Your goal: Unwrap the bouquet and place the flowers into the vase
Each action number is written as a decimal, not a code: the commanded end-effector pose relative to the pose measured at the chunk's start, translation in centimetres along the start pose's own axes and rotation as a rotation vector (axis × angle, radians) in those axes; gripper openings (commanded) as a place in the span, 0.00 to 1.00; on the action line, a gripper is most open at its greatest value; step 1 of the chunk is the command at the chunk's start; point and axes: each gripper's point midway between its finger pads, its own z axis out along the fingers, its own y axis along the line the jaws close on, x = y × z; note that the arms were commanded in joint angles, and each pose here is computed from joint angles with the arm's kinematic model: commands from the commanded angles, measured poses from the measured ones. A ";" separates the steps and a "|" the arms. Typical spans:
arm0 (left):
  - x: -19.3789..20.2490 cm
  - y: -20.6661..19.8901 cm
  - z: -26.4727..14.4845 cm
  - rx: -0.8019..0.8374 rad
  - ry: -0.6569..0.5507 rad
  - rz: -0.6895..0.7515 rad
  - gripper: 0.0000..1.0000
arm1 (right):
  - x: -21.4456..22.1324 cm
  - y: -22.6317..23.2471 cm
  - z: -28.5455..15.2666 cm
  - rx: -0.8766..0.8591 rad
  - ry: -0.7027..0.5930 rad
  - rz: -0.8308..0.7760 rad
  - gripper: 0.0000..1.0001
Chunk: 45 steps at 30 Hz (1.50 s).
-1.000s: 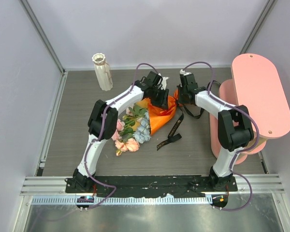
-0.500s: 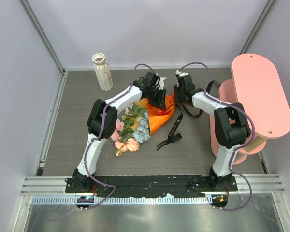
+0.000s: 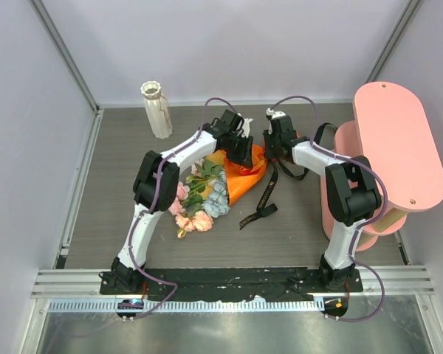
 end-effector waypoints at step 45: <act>1.4 3.2 0.6 -0.056 0.027 -0.050 0.27 | -6.9 -3.6 -7.1 0.263 -0.317 0.077 0.01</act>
